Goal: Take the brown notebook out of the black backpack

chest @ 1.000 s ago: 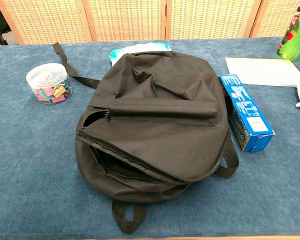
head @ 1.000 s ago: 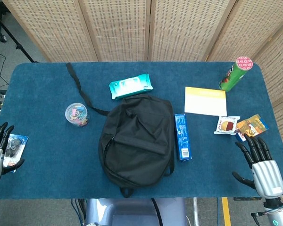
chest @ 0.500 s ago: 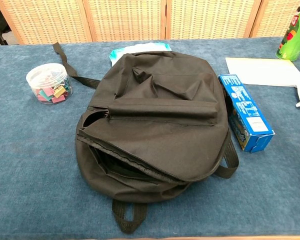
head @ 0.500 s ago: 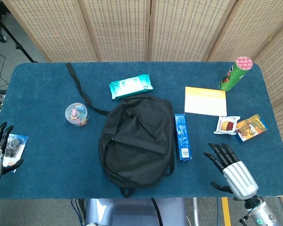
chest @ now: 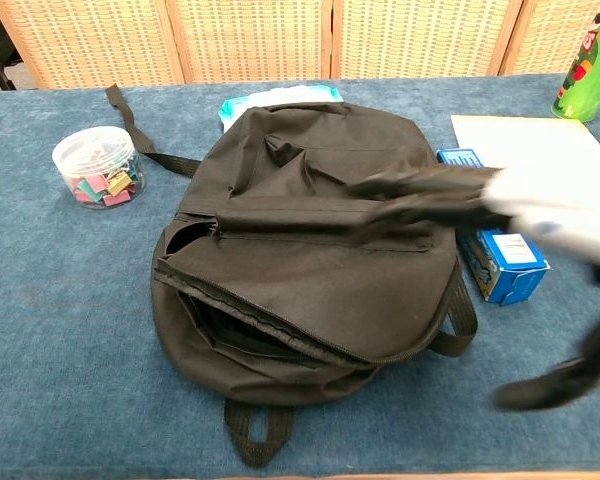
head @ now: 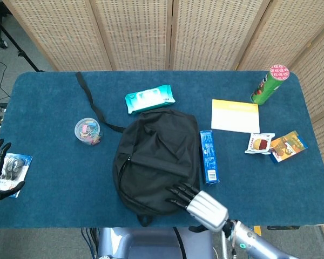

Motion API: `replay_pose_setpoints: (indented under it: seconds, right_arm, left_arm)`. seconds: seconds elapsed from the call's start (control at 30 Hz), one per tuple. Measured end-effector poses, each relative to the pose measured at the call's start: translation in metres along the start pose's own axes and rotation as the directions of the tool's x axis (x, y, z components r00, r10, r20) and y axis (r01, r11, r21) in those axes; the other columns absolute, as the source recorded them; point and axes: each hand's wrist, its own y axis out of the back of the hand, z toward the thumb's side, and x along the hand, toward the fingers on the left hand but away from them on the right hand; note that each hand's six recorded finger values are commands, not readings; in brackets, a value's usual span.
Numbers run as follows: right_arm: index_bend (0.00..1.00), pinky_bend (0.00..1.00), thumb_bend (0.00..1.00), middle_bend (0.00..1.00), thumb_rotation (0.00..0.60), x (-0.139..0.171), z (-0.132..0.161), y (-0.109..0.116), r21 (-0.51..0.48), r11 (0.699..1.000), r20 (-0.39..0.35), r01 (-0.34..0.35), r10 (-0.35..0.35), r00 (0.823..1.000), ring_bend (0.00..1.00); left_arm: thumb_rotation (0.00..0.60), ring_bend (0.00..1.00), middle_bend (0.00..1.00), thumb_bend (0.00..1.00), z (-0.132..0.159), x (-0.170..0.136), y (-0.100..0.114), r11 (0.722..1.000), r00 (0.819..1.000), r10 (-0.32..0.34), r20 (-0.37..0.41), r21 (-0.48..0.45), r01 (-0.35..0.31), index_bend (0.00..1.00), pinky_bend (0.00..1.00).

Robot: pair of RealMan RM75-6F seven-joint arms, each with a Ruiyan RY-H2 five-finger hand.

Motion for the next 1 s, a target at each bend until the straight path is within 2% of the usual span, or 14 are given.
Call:
replay_pose_setpoints:
  seconds: [0.33, 0.53, 0.8, 0.93, 1.0]
  right_arm:
    - [0.14, 0.00, 0.00, 0.00, 0.600, -0.087, 0.048, -0.018, -0.033, 0.999, -0.068, -0.015, 0.012, 0.998, 0.00]
    - [0.14, 0.00, 0.00, 0.00, 0.600, -0.121, 0.055, -0.020, -0.003, 1.000, -0.059, -0.003, 0.003, 0.998, 0.00]
    - [0.14, 0.00, 0.00, 0.00, 0.600, -0.143, 0.044, -0.017, 0.015, 1.000, 0.004, 0.018, -0.018, 1.000, 0.00]
    - [0.14, 0.00, 0.00, 0.00, 0.600, -0.147, 0.036, -0.014, 0.063, 0.997, 0.032, 0.039, -0.041, 0.999, 0.00]
    - [0.14, 0.06, 0.00, 0.01, 0.600, -0.147, 0.032, -0.014, 0.092, 0.995, 0.042, 0.042, -0.046, 0.998, 0.01]
  left_arm:
    - [0.600, 0.00, 0.00, 0.02, -0.009, 0.004, 0.003, 1.000, 1.000, -0.003, -0.029, -0.024, 0.002, 0.00, 0.08]
    - [0.600, 0.00, 0.00, 0.02, -0.012, 0.006, 0.004, 0.999, 0.999, 0.000, -0.038, -0.034, -0.002, 0.00, 0.08]
    - [0.600, 0.00, 0.00, 0.03, -0.015, 0.007, 0.005, 0.999, 0.999, 0.004, -0.049, -0.041, -0.006, 0.00, 0.08]
    - [0.600, 0.00, 0.00, 0.03, -0.015, 0.007, 0.005, 0.999, 0.999, 0.002, -0.048, -0.038, -0.004, 0.00, 0.08]
    - [0.600, 0.00, 0.00, 0.03, -0.014, 0.007, 0.004, 0.999, 0.999, 0.000, -0.048, -0.036, -0.002, 0.00, 0.08]
